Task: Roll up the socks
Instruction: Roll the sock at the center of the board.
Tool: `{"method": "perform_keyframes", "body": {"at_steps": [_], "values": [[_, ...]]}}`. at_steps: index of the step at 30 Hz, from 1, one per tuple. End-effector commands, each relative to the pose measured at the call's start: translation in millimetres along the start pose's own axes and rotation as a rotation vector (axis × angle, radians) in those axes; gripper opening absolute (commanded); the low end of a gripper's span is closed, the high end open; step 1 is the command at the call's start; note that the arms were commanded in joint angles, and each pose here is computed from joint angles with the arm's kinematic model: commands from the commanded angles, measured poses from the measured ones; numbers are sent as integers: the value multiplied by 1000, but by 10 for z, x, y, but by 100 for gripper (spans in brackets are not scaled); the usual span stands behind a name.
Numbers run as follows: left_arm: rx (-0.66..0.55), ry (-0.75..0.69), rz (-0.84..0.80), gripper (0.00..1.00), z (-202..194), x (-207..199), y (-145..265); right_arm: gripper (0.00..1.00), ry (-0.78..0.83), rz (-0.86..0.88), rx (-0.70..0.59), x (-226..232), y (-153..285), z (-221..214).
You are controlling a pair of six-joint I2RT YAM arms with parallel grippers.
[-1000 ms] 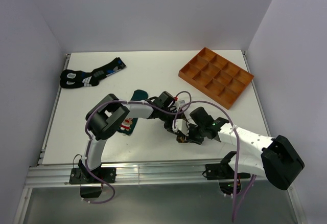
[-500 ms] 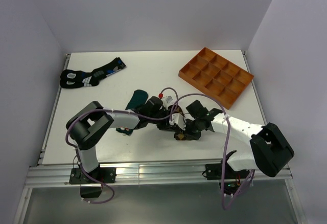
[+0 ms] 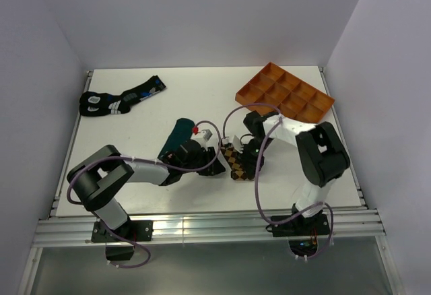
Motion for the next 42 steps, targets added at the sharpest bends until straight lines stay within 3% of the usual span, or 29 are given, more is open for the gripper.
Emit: {"method": "perform_keyframes", "body": {"at_steps": [1,7,18,26,42], "values": [[-116,-155,-95,41,58,-206,41,14,-65,126,40,-46,-18,-35],[-128,-362,-140,46,-41,-400,-25,15,-129,236,71,-134,-72,19],[-134,-543,-183,52,81,-578,-199,17,-162,303,92,-203,-111,46],[-7,-561,-256,52,-51,-563,-351,17,-185,309,85,-235,-104,70],[100,-486,-301,50,-296,-367,-358,17,-225,276,80,-320,-115,62]]}}
Point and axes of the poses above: each gripper's point midway between its finger pads, its own y axis back along the fingers, its own x axis along the line the jaws close on, z = x × y, the point moved 10 cm from there along y, back along the fingers, and after that the axes turned 9 degrees about y, right-handed, at the moved point
